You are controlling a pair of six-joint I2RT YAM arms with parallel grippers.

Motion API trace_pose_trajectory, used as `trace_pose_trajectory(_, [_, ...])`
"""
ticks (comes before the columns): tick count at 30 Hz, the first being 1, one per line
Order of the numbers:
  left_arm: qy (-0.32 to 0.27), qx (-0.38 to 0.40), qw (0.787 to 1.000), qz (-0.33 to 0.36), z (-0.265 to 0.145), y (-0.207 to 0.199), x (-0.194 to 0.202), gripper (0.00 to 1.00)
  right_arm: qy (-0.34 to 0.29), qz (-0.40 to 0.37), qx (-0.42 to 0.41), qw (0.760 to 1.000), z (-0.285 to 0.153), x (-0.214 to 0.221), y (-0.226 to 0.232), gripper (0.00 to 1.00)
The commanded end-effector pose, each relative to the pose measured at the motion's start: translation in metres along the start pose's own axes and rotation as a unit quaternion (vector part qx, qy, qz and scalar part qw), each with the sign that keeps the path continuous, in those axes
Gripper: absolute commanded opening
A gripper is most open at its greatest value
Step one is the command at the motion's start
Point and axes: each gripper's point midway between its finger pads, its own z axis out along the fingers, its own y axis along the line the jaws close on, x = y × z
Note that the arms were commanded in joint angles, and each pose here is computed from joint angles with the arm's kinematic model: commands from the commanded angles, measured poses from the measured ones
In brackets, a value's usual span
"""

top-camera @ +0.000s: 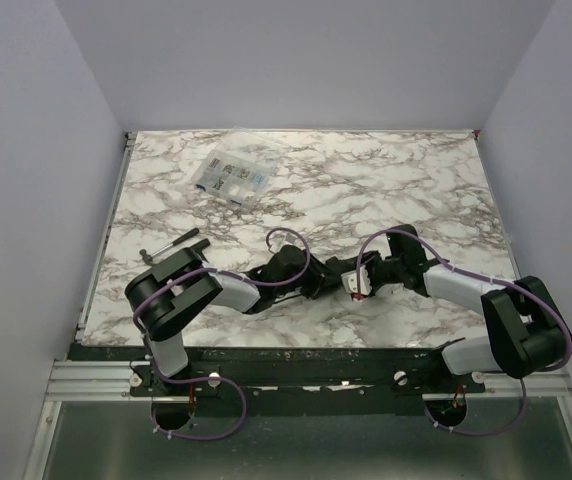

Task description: Put away the umbrella

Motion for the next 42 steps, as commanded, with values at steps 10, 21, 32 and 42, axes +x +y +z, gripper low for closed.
trace_pose_trajectory(10, [-0.129,0.042,0.988,-0.069,0.011,-0.015,-0.049,0.25,0.026,0.080,-0.107,0.991,0.000,0.008,0.071,0.11])
trace_pose_trajectory(21, [-0.126,0.096,0.985,-0.071,0.007,-0.029,-0.049,0.00,0.027,0.081,-0.107,0.991,0.000,0.008,0.070,0.11])
trace_pose_trajectory(32, [0.005,0.142,0.988,-0.065,-0.006,-0.047,-0.003,0.00,0.037,0.097,-0.096,0.990,0.001,0.012,0.066,0.11])
trace_pose_trajectory(42, [0.035,0.147,0.988,-0.040,-0.018,-0.040,0.008,0.00,0.048,0.137,-0.099,0.984,0.005,0.018,0.062,0.07])
